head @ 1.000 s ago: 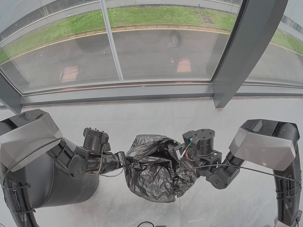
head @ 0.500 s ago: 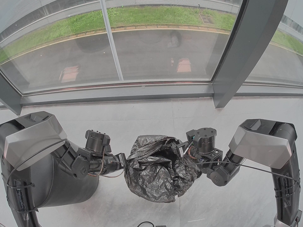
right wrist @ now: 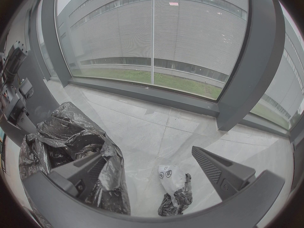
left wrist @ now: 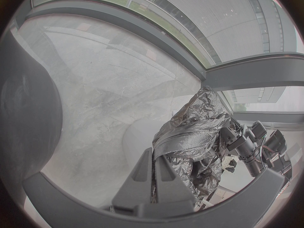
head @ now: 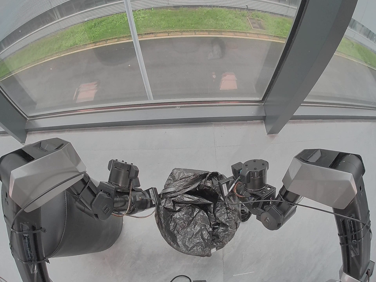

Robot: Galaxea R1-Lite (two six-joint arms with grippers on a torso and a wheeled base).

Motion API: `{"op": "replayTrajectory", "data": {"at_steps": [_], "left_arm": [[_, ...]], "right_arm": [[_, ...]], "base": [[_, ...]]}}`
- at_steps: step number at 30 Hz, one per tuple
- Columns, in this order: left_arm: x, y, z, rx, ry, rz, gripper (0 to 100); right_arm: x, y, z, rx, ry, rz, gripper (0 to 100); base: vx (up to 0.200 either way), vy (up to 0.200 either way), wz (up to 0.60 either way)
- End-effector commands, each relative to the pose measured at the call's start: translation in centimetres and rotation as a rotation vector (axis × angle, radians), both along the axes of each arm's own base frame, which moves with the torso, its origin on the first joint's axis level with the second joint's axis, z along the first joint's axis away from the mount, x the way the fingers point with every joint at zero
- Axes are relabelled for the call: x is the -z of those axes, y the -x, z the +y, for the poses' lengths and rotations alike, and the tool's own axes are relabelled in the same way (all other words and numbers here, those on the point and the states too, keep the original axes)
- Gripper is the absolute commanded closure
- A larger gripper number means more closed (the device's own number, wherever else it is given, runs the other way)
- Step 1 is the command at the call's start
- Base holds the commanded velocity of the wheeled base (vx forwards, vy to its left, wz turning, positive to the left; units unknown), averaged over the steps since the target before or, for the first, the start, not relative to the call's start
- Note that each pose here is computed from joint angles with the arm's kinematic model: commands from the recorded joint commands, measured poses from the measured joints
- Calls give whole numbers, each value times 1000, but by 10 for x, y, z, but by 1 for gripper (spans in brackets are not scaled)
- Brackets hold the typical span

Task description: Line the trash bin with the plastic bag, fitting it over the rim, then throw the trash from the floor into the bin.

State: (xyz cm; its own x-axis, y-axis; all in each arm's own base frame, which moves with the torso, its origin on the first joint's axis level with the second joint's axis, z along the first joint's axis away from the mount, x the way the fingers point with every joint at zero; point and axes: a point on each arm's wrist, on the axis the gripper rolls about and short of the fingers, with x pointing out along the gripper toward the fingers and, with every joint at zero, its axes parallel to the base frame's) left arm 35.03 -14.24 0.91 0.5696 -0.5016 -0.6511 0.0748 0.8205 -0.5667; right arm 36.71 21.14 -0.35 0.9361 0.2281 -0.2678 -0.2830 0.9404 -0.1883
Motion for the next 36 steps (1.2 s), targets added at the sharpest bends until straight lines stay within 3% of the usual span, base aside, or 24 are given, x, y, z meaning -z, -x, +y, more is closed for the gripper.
{"op": "replayTrajectory", "data": {"at_steps": [1,5,36], "left_arm": [[2,-2,-1,2,0,-1,100],[2,-4,-2,5,5,-2,100],[19,-6,-3,4,-9,34,100]], "right_arm": [[4,-1,0,-15,-33,22,0],[6,0,1,-54,-60,44,0],[36,-5,-14,-28,-58,108,0]], "base": [[0,0,0],[0,0,0],[0,0,0]]}}
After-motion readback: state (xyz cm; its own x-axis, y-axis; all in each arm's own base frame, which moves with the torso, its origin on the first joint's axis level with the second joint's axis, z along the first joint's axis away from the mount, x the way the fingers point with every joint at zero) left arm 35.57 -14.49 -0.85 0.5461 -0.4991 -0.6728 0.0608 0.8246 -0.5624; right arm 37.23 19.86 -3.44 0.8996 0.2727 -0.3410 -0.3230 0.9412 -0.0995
